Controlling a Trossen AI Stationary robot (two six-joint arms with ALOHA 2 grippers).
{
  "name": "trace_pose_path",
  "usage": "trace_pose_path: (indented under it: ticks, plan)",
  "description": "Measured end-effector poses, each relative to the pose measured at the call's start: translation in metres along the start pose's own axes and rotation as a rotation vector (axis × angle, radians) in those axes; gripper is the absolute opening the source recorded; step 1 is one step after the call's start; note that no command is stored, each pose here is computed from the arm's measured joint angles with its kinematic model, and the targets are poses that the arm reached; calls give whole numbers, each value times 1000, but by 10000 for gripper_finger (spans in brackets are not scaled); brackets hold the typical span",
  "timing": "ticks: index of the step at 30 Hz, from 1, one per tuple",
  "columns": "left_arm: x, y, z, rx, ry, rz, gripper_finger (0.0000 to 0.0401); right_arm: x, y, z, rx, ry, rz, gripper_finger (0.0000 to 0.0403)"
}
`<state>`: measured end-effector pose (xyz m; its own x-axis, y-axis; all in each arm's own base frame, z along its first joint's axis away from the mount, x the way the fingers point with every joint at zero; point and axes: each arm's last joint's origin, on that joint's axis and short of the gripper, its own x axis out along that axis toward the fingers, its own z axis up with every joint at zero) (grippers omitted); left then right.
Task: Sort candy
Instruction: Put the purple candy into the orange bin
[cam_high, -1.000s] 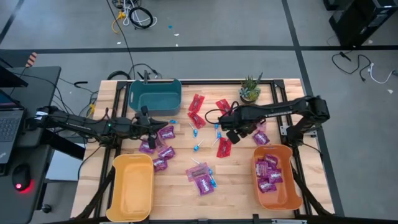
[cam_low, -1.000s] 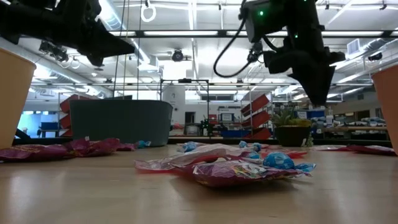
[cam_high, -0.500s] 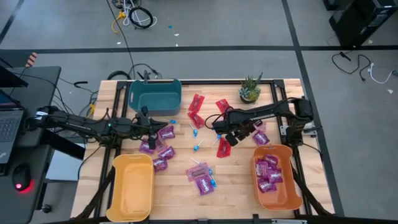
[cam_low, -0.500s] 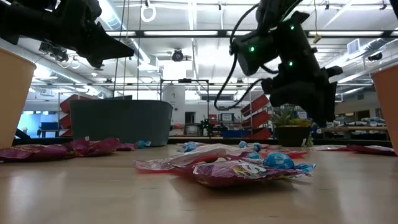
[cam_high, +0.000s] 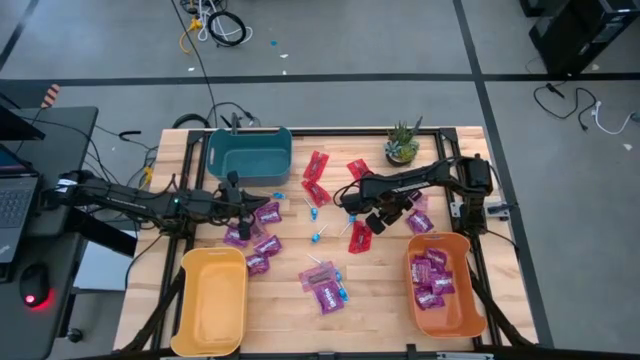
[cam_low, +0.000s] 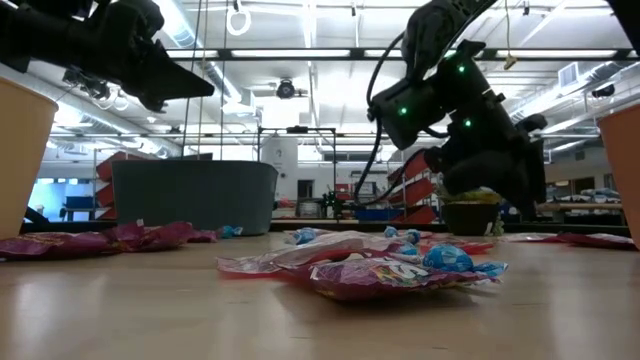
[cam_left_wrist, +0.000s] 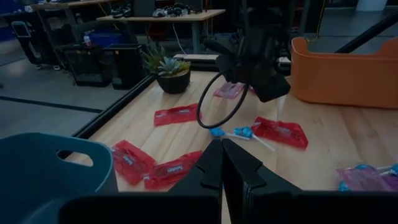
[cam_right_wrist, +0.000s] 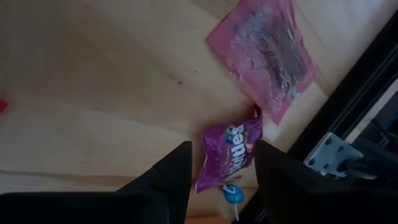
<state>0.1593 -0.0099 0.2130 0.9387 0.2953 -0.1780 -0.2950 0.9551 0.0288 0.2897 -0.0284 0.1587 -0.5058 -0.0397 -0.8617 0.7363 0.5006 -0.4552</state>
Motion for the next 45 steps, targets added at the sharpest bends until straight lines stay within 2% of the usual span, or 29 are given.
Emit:
trace_pose_path:
  ticks: [13, 23, 31, 45]
  plan:
    - [0, 0, -1, 1, 5, 1, 6, 24, -1, -3, 25, 28, -32, 161]
    - [0, 0, -1, 1, 5, 1, 6, 46, 0, -4, 41, 59, 18, 161]
    - [0, 0, -1, 1, 5, 1, 6, 49, -6, 2, 51, 96, 32, 157]
    - [0, 0, -1, 2, 8, 1, 6, 52, -12, 12, 1, 149, 88, 76]
